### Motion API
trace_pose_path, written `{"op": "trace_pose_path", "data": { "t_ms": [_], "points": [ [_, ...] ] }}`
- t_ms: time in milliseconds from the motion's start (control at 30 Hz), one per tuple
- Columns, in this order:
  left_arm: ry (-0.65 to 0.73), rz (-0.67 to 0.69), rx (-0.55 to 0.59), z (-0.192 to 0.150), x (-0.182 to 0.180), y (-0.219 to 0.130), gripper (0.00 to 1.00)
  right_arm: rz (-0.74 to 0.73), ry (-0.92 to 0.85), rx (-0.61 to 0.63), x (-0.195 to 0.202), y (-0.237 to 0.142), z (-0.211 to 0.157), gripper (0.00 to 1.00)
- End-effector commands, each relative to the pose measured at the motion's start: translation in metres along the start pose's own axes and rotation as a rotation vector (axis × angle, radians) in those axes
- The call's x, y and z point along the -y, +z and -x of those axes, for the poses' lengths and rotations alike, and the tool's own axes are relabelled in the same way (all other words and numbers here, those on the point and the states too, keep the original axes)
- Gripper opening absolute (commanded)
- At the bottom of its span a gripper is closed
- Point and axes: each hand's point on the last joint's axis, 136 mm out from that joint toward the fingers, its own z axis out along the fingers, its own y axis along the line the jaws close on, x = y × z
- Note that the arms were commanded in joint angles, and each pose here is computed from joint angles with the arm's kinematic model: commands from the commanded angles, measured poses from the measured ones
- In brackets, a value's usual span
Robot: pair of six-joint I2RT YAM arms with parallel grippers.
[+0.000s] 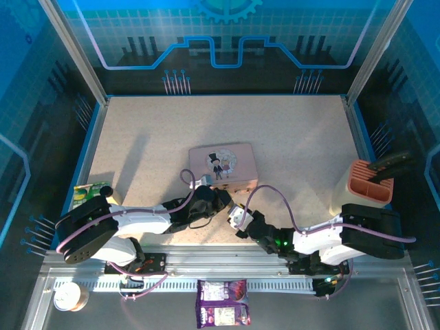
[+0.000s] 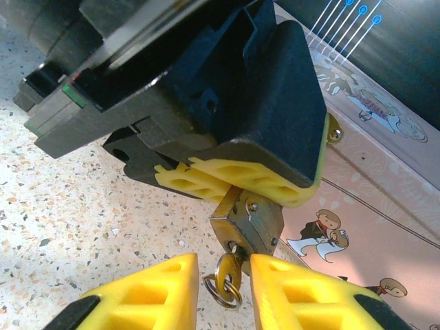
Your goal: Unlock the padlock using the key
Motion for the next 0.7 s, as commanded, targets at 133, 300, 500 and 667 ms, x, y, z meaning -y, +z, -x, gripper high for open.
{"op": "trace_pose_path", "data": {
  "t_ms": [133,300,500,667],
  "points": [
    [-0.004,-0.170,0.005,0.005,0.047,-0.009,0.00,-0.043,0.067,0.041,0.005,0.001,0.012,0.23],
    [-0.010,-0.165,0.007,0.005,0.044,-0.008,0.00,-0.063,0.098,0.037,0.007,0.003,0.012,0.18],
    [-0.014,-0.159,0.020,0.007,0.042,-0.008,0.00,-0.150,0.243,-0.004,0.022,0.006,0.007,0.10],
    [-0.024,-0.158,0.027,0.008,0.041,-0.006,0.00,-0.149,0.400,-0.027,0.023,0.005,0.012,0.10]
  ]
}}
